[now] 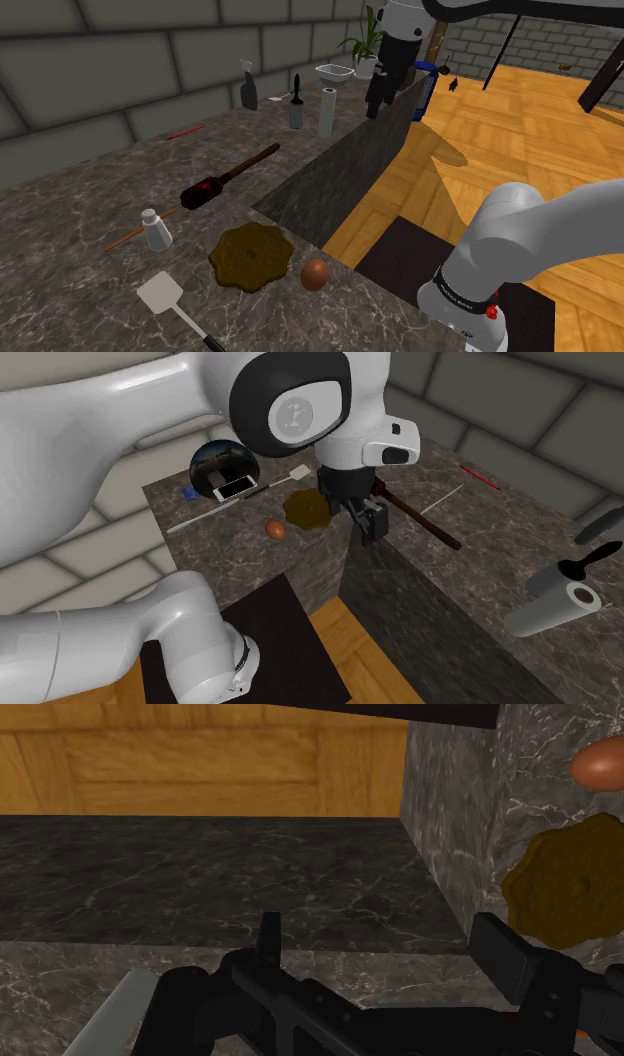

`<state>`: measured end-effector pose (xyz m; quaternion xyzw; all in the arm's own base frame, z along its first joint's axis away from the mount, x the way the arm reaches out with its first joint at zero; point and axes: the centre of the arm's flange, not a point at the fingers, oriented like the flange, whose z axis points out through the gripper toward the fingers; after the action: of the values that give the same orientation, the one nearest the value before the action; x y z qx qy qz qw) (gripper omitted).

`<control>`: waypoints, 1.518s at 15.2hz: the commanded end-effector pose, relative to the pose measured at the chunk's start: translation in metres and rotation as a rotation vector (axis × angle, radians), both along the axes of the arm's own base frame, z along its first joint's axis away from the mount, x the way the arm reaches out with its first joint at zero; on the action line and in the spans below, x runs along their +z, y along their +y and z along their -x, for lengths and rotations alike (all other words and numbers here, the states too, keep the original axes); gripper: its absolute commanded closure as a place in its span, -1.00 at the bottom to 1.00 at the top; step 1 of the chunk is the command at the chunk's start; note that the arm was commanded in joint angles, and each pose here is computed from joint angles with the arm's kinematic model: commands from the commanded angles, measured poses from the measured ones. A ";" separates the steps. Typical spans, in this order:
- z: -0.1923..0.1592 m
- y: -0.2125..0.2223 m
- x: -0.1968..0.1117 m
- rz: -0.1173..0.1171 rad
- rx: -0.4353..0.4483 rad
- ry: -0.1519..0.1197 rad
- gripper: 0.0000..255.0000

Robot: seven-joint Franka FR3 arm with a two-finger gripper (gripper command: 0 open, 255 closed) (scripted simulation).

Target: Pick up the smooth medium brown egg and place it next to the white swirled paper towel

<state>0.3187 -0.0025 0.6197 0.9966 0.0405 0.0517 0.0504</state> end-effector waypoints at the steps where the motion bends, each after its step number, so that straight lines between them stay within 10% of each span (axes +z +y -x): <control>1: 0.000 0.000 0.000 0.000 0.000 0.000 -1.00; 23: 0.069 0.226 -0.185 0.046 -0.486 -0.049 -1.00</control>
<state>0.2489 0.2109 0.4442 0.9767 -0.1879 0.0608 0.0839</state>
